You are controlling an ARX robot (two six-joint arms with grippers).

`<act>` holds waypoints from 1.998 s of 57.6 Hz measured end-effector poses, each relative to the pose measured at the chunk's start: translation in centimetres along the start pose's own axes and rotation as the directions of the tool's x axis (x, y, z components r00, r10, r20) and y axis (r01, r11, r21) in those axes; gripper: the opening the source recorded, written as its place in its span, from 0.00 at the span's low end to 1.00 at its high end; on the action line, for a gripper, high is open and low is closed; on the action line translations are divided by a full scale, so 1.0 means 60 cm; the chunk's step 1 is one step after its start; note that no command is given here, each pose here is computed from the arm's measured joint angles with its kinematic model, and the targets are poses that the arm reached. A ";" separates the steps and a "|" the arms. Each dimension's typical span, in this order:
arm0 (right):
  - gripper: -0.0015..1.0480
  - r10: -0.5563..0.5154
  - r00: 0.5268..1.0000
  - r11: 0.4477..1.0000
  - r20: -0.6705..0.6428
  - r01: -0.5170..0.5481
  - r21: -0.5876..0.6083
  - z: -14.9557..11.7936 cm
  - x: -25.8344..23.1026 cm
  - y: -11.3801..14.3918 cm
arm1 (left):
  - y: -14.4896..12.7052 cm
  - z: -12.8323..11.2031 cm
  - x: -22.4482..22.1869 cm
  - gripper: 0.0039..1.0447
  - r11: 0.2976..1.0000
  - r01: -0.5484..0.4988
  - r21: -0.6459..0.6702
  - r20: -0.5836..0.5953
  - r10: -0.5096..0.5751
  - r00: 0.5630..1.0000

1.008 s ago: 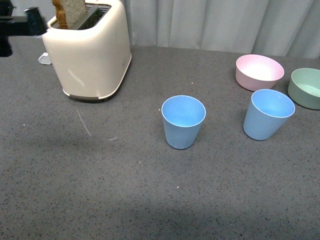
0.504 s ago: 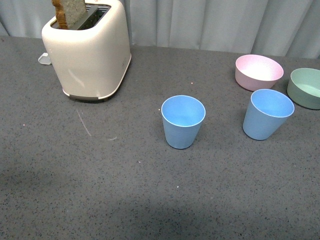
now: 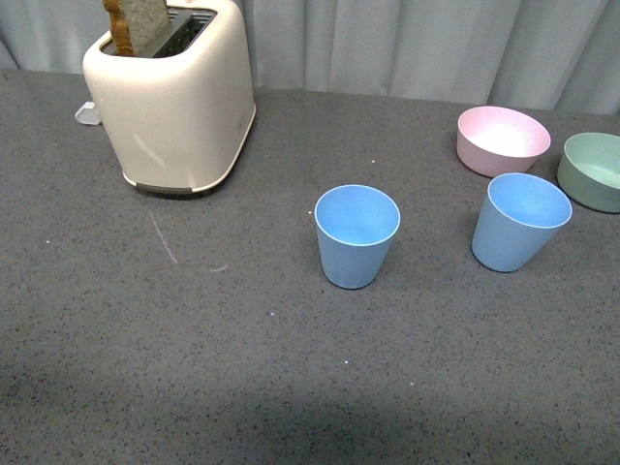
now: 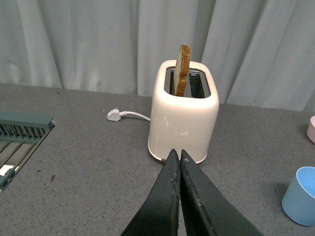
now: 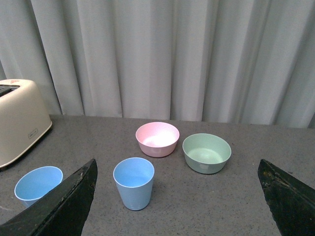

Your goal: Stack blue cups with both arms

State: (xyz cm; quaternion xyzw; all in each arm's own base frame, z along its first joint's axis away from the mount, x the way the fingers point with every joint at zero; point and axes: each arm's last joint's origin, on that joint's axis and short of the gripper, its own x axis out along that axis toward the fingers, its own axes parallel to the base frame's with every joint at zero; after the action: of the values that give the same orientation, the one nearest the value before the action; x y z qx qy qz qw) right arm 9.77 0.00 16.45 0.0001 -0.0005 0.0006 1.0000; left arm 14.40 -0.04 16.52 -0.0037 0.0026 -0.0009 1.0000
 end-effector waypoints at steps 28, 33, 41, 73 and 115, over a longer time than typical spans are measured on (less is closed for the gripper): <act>0.91 0.000 1.000 1.000 0.000 0.000 0.000 0.000 0.000 0.000 | 0.000 0.012 -0.032 0.03 1.000 -0.001 0.000 0.024 0.001 1.000; 0.91 0.000 1.000 1.000 0.000 0.000 0.000 0.000 0.000 0.000 | 0.000 0.013 -0.036 0.03 1.000 -0.001 0.000 0.026 0.001 1.000; 0.91 0.000 1.000 1.000 0.000 0.000 0.000 0.000 0.000 0.000 | 0.000 0.013 -0.043 0.03 1.000 -0.001 0.000 0.027 0.001 1.000; 0.91 0.000 1.000 1.000 0.000 0.000 0.000 0.000 0.000 0.000 | 0.000 0.011 -0.063 0.03 1.000 -0.001 0.000 0.023 0.001 1.000; 0.91 0.009 1.000 1.000 0.006 -0.009 -0.020 0.001 0.000 0.000 | 0.000 0.007 -0.079 0.95 1.000 0.001 0.000 0.022 -0.001 1.000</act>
State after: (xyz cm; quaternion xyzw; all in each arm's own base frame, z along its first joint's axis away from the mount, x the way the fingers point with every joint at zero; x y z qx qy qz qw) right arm 9.77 0.00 16.49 -0.0100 -0.0034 0.0049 0.9999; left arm 9.68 -0.02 16.98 -0.0035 -0.0083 -0.0012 1.0000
